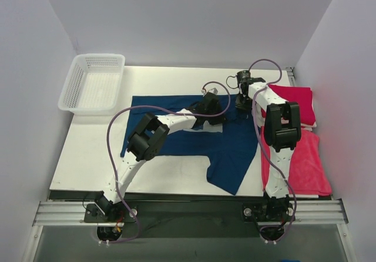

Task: Fold and stack the t-shirts
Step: Fold the flattened tshirt in 1/3 of the way

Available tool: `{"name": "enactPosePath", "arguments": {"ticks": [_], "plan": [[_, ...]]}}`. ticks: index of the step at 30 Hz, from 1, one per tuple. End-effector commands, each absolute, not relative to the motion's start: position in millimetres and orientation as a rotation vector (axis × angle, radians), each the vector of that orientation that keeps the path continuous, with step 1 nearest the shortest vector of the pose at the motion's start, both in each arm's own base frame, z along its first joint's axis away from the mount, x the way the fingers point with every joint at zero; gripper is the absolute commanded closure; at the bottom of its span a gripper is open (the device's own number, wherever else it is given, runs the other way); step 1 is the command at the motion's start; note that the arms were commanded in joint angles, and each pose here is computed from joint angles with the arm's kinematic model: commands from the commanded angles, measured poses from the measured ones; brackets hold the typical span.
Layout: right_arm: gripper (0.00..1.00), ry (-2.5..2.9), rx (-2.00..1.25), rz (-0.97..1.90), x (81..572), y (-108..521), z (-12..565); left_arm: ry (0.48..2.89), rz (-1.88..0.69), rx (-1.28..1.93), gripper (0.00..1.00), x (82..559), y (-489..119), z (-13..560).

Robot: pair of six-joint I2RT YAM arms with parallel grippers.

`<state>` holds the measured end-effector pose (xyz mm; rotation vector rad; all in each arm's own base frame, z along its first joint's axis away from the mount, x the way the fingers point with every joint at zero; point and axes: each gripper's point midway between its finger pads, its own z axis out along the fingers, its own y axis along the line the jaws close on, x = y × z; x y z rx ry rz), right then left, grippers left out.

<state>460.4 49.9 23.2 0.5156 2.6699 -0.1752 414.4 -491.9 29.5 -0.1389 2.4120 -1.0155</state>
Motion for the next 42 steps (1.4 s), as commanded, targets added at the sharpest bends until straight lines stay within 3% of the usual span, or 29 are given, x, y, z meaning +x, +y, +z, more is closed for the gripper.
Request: {"name": "enactPosePath", "arguments": {"ticks": [1,23,32,40,42], "plan": [[1.00,2.690,0.542,-0.189,452,46,21,2.417,-0.906,-0.091,1.00,415,-483,23],[1.00,2.551,0.554,-0.145,395,34,107,2.218,-0.823,0.036,1.00,412,-450,118],[1.00,2.591,0.570,-0.168,350,26,104,2.285,-0.688,0.076,1.00,394,-431,118],[1.00,2.686,0.604,-0.283,312,14,73,2.467,-0.538,0.164,1.00,357,-413,72],[0.90,2.707,0.616,-0.331,306,9,64,2.485,-0.484,0.140,0.89,353,-405,63]]}}
